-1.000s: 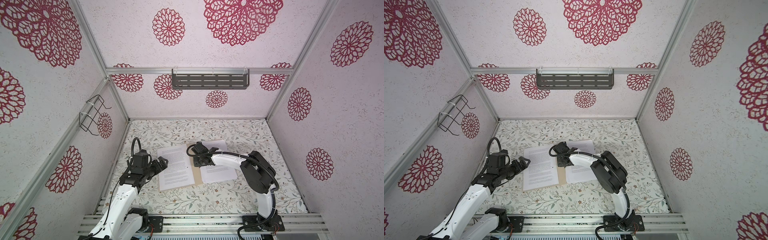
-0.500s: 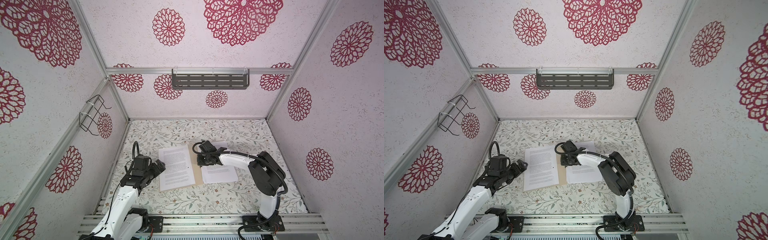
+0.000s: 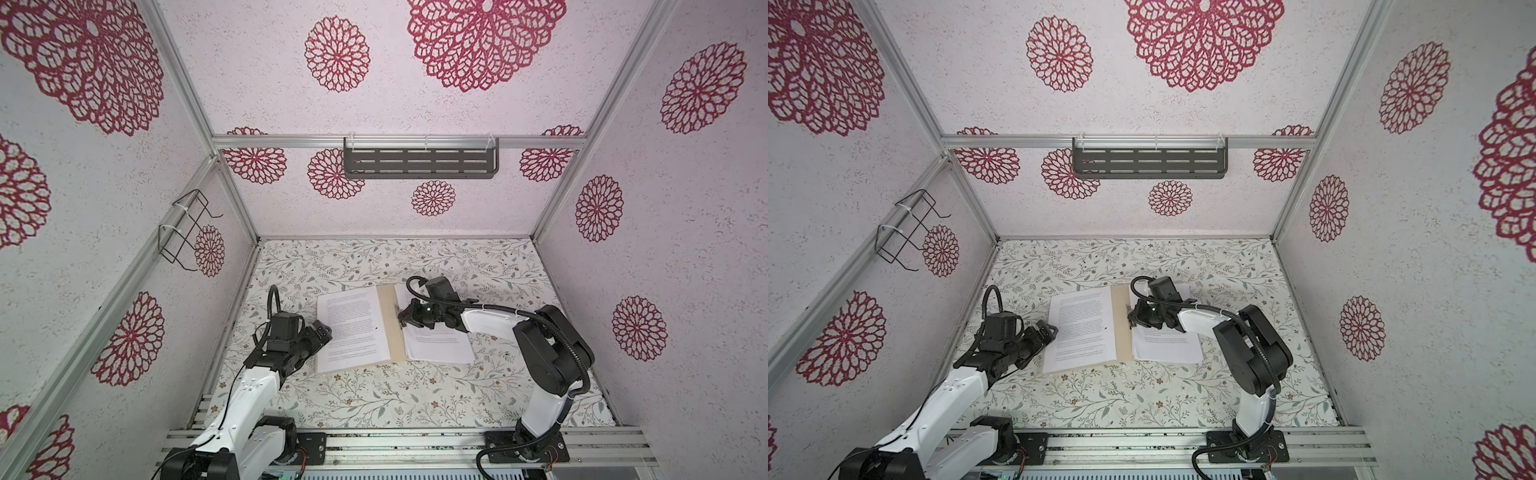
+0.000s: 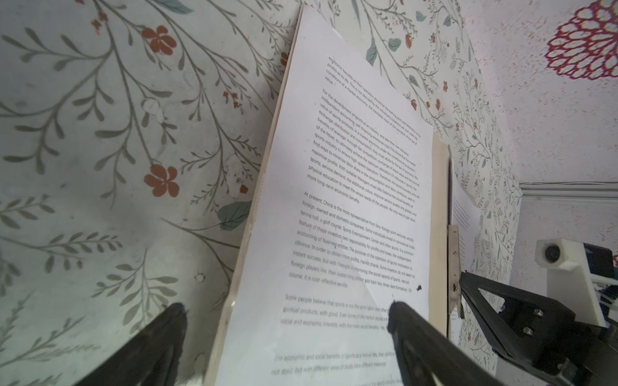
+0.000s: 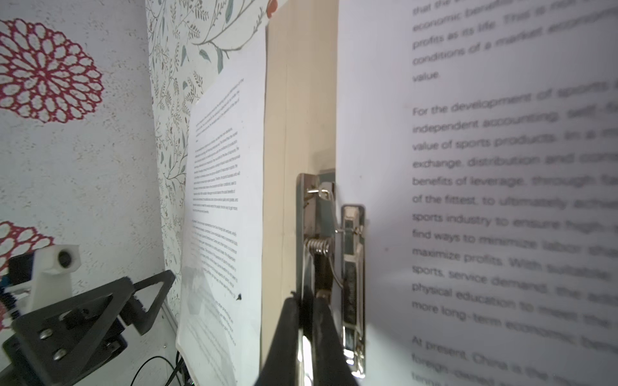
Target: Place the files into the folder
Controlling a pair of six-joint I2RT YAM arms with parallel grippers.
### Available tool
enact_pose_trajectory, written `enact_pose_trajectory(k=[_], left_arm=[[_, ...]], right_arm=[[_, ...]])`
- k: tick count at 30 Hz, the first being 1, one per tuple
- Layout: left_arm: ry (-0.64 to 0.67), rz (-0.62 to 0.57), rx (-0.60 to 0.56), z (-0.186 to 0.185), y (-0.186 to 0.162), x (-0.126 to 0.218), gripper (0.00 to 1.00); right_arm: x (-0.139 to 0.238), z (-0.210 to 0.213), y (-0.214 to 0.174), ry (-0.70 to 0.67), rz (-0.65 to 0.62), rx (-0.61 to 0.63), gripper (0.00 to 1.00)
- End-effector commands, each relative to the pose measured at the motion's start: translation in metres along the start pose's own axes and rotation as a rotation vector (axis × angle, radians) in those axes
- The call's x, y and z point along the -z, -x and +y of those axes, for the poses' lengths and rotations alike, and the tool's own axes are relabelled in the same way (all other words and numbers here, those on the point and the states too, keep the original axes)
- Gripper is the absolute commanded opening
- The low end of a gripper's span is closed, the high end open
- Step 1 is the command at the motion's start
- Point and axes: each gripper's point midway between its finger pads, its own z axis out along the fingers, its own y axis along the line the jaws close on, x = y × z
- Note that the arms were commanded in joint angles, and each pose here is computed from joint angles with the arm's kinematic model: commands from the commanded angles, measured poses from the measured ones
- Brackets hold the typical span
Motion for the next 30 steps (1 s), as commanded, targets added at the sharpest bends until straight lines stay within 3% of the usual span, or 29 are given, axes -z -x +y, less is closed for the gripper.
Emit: enact_pose_trajectory(k=[1,6,17,30], left_arm=[[-0.060,-0.020,0.026,-0.010,0.007,-0.004,0.97],[-0.088,0.011,0.051,-0.011,0.002,-0.014,0.97],[0.032,0.025,0.103,0.025,-0.009,-0.028,0.97],[-0.149,0.064,0.140,0.004,-0.020,-0.037,0.97]], right_arm=[[0.018,0.043,0.014,0.168,-0.034,0.023,0.04],[0.016,0.039,0.013,0.197,-0.025,-0.003,0.03],[0.015,0.030,0.013,0.227,-0.023,-0.047,0.02],[0.015,0.034,0.015,0.340,-0.014,-0.130,0.00]])
